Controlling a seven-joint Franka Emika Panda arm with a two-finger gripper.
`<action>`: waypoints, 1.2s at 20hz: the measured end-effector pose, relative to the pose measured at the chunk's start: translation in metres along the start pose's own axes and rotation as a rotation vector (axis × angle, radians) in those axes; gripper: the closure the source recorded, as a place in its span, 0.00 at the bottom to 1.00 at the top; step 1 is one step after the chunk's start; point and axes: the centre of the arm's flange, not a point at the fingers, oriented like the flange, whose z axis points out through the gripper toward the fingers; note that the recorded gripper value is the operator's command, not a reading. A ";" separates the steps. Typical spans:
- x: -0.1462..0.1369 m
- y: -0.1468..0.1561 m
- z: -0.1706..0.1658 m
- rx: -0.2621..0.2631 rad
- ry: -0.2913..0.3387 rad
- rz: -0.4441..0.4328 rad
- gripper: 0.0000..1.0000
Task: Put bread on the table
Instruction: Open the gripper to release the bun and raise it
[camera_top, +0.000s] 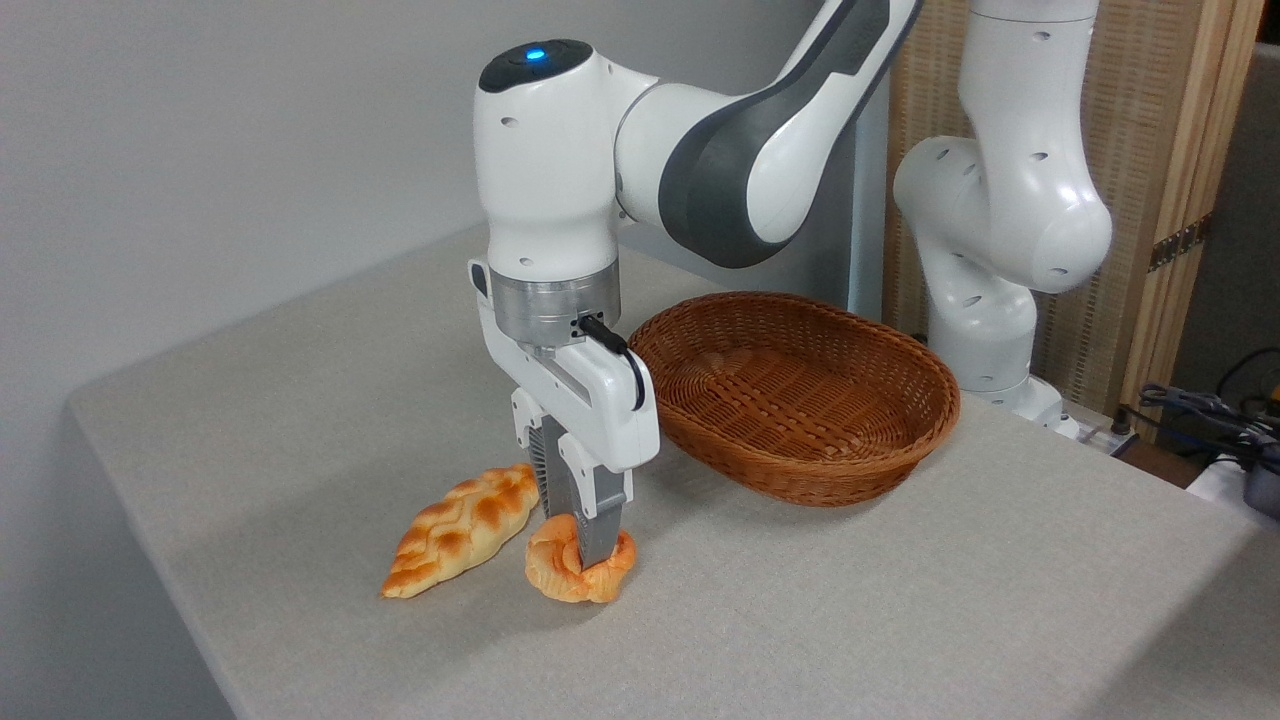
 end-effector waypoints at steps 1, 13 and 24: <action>0.000 0.000 0.000 0.000 0.000 0.000 0.00; -0.003 -0.013 -0.025 0.032 0.031 -0.022 0.00; 0.001 -0.026 -0.181 -0.030 0.068 -0.106 0.00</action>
